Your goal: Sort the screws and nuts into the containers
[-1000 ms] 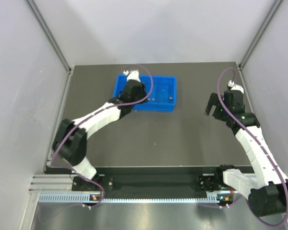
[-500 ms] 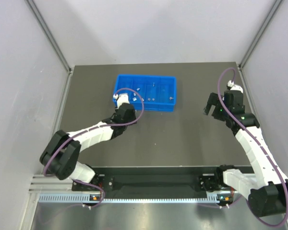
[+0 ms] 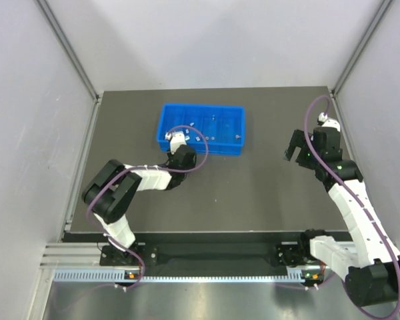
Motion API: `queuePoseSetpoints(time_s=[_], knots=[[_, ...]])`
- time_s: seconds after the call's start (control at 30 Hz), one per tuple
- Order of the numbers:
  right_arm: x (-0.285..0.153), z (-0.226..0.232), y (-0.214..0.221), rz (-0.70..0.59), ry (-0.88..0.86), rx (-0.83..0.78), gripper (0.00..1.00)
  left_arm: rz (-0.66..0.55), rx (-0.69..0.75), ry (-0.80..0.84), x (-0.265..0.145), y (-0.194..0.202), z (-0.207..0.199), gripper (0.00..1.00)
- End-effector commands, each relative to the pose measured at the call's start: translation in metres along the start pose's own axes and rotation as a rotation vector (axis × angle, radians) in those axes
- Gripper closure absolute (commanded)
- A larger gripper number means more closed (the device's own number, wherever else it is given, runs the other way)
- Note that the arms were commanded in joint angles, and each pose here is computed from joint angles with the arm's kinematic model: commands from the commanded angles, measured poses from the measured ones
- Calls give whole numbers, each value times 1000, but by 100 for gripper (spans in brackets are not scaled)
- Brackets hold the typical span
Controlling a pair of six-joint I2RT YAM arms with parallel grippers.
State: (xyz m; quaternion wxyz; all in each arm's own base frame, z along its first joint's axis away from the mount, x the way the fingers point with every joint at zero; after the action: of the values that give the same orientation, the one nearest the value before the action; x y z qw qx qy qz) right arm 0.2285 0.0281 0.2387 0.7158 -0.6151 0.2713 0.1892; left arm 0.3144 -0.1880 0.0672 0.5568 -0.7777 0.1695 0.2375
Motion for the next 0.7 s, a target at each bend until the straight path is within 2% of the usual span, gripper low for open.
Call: queuePoseSetpoints(time_s=[0.0,0.47,0.67], knots=[[-4,-4,-10,-52,21,7,0,-49,-39,30,12,-8,-17,51],[-3,-6,-13,-52,41,-6,0,-5,2,-95,36,6,-13,53],[-3,-7,-14,-51,46,-5,0,17,35,-98,34,9,-11,61]])
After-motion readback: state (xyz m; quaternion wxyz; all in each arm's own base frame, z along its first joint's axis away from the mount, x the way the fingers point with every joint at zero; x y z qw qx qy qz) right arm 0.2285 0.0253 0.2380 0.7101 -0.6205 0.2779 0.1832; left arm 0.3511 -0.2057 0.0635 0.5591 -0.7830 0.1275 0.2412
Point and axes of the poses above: each gripper's point midway between its finger pads, its own x axis out along the fingers, its own z axis along the line the jaws close on, y = z × x, the point moved 7 cm from there along -x, back along the fingers, and after that the axes turned 8 degrees about -x, right-handed, at the moved point
